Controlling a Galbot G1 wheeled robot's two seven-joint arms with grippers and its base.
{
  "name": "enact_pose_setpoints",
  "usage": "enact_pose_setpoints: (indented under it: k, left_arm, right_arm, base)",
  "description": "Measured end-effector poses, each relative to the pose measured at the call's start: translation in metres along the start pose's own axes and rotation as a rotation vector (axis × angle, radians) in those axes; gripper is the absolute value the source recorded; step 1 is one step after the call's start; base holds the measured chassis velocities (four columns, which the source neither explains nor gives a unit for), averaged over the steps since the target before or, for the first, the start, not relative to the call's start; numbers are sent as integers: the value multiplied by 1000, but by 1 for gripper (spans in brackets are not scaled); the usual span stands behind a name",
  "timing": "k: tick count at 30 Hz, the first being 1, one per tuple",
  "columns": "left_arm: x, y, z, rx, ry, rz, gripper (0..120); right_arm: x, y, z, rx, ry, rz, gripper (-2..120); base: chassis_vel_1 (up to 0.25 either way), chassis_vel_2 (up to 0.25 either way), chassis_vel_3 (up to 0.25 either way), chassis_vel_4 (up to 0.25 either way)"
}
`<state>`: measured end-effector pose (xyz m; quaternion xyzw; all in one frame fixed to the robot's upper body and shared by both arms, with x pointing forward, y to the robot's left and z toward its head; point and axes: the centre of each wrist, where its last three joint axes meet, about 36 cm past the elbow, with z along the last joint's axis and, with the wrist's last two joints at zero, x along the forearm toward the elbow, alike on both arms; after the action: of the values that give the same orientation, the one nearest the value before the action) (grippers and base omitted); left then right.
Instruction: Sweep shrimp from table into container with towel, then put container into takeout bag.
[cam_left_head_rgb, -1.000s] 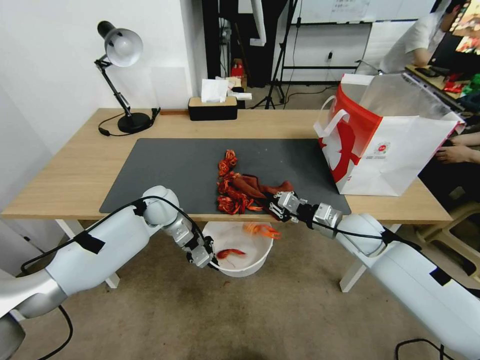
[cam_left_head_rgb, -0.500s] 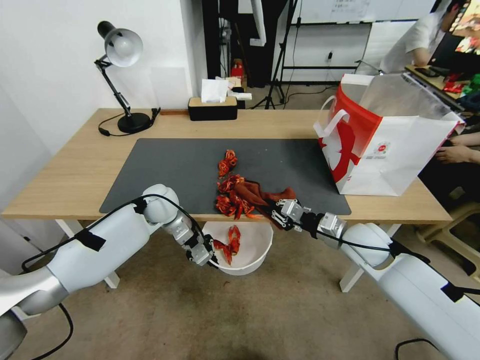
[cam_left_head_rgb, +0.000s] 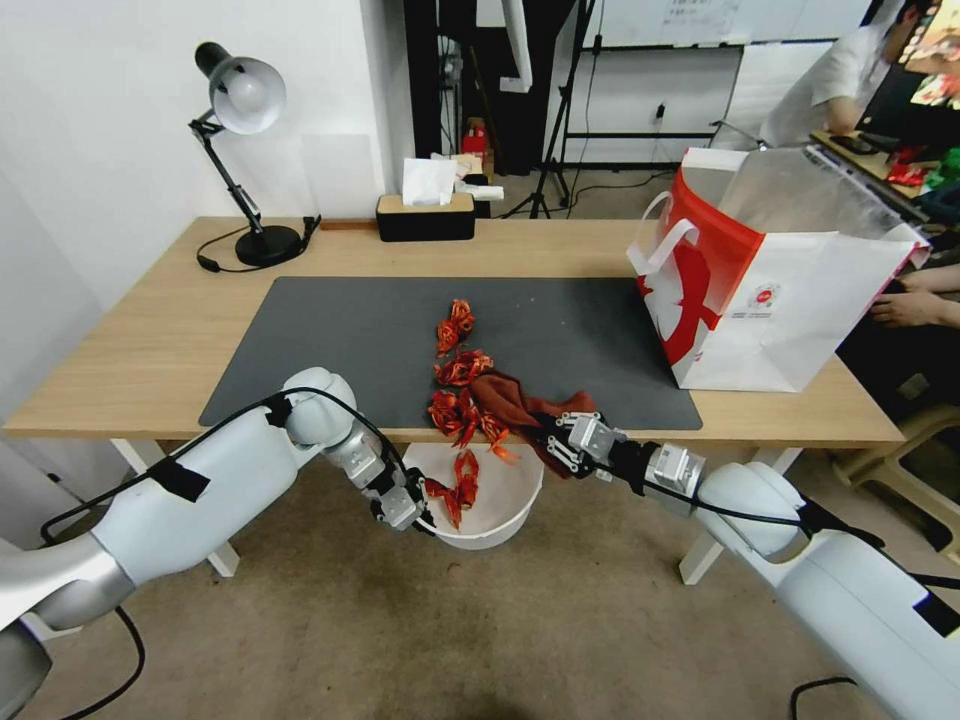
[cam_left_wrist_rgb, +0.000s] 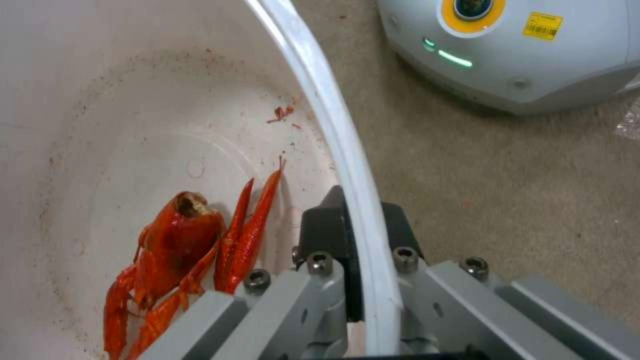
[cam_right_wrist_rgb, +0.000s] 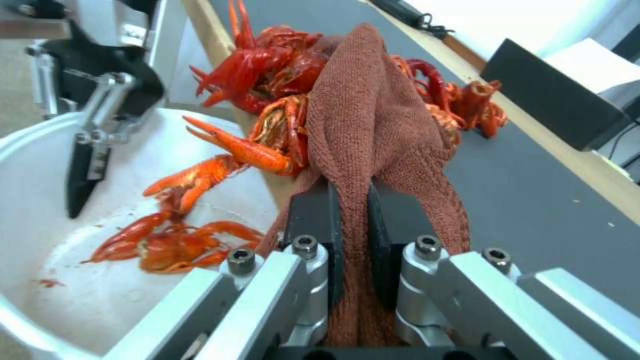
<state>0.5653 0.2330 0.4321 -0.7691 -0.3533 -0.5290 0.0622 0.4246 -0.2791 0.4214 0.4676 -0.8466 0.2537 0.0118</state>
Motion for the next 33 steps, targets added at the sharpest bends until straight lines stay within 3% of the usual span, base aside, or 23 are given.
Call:
enact_pose_setpoints:
  k: [13, 33]
  left_arm:
    - [2, -4, 3, 8, 5, 0, 0]
    - [2, -1, 6, 2, 5, -1, 0]
  right_arm:
    - [6, 20, -1, -18, -3, -35, 7]
    - [10, 24, -5, -19, -8, -150, 7]
  base:
    - [0, 0, 0, 0]
    - [0, 0, 0, 0]
